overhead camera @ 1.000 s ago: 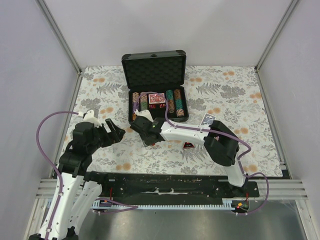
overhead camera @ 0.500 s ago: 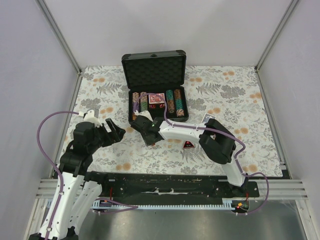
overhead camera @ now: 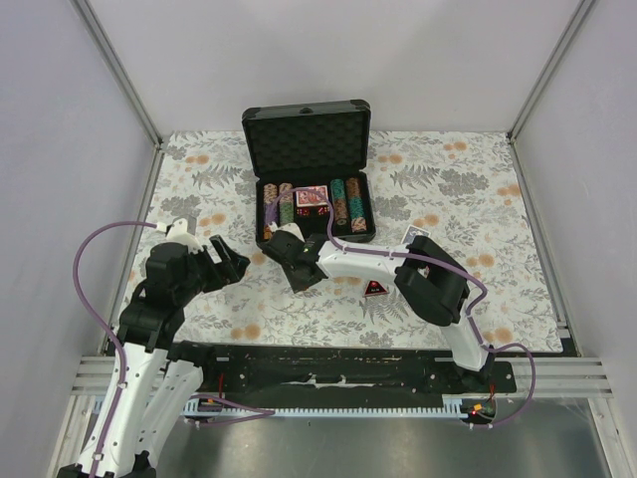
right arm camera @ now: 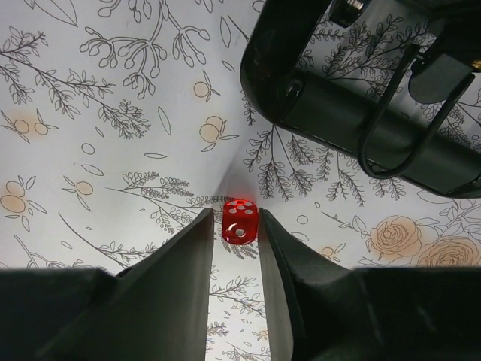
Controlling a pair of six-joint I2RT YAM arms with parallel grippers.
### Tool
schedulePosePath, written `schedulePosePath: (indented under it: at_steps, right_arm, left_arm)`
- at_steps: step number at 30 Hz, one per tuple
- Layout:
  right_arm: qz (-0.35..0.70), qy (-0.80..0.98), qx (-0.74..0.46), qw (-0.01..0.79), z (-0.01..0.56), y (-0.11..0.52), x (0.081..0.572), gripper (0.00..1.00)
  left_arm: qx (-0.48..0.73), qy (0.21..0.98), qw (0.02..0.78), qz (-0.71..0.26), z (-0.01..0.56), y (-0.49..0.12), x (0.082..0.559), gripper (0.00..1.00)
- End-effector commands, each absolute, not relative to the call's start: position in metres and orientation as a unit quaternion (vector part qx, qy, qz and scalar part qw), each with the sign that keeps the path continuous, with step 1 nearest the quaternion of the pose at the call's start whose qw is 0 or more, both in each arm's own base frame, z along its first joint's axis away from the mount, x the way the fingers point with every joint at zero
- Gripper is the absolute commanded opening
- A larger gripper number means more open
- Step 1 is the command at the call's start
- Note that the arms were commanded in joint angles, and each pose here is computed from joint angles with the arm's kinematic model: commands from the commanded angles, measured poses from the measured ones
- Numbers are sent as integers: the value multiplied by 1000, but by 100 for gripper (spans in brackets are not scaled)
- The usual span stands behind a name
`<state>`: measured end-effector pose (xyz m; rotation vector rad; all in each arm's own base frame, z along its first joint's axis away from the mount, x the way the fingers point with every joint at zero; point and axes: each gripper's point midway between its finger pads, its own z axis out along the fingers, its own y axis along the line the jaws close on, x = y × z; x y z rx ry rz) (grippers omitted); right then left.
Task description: Pack up texas hold em set
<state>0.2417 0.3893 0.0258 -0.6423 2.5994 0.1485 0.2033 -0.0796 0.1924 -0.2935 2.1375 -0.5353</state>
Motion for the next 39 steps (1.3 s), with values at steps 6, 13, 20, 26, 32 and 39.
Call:
schedulePosePath:
  at_steps: [6,13,20,26,32,39]
  right_arm:
    - [53,944,-226,233,24,389,244,23]
    - [64,937,-216,268,59,395,258,21]
    - [91,930,-160,318,116,385,305,22]
    - [75,926,-106,356,134,364,358,23]
    - [55,916,-75,391,137,359,404,23]
    - [57,910,-52,407,120,364,439,24]
  left_arm:
    - [-130,850,458,-224,199,-80,210,86]
    - [-130,850,459,-224,199,-80,210,86]
    - [-130,848,463,-224,201,-79,209,86]
    - [-130,849,462,-223,200,-79,209,86]
    - [-130,849,462,-223,200,-79,210,86]
    - [-132,852,456,-222,197,-79,210,86]
